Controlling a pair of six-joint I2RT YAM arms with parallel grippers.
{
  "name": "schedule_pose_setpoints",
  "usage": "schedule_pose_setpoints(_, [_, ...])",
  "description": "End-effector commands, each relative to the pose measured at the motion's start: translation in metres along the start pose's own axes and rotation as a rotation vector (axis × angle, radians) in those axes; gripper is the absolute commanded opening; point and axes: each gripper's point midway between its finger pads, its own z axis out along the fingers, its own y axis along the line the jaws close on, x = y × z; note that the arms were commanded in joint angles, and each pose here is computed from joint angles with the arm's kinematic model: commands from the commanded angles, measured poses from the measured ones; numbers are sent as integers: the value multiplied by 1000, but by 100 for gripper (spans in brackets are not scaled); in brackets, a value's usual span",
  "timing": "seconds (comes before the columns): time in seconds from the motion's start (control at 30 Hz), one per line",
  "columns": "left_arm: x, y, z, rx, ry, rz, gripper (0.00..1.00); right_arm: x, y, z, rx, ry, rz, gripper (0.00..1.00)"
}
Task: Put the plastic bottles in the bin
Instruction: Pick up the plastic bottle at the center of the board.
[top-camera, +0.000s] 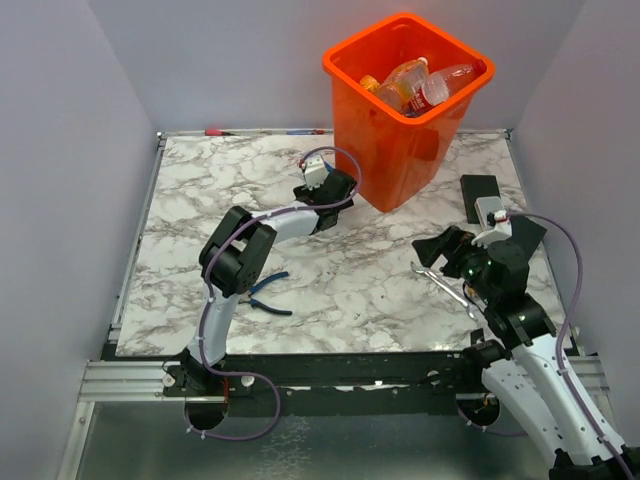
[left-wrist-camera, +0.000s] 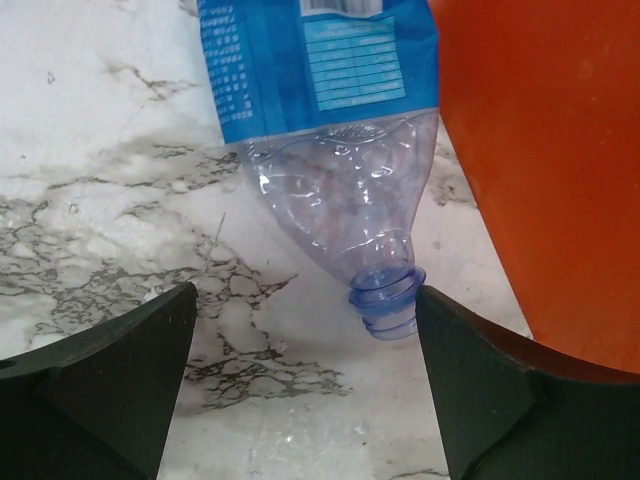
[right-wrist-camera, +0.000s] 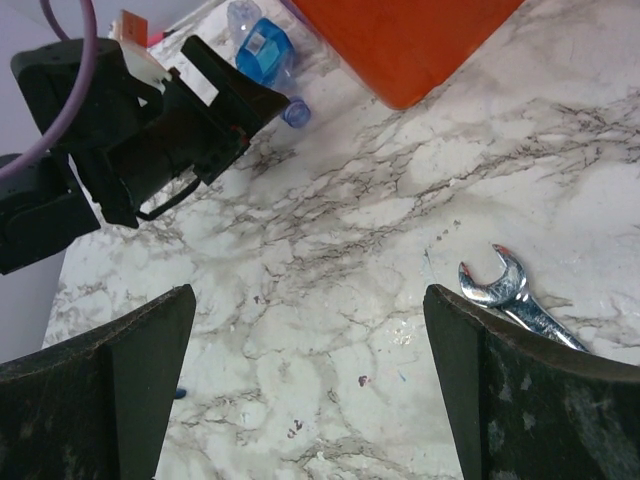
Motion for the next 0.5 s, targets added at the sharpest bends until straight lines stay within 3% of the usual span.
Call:
schedule_pose_setpoints(0.0, [0,9,11,-107,-40,11,88,23,-10,1,22,61,47,100])
schedule_pose_setpoints(0.23, [7,9,22,-127,-37,13,83,26,-14,-4,28,54,45,100])
schedule_pose_setpoints(0.47, [16,22,21,-151,-23,22,56,26,-12,-6,19,55,50,100])
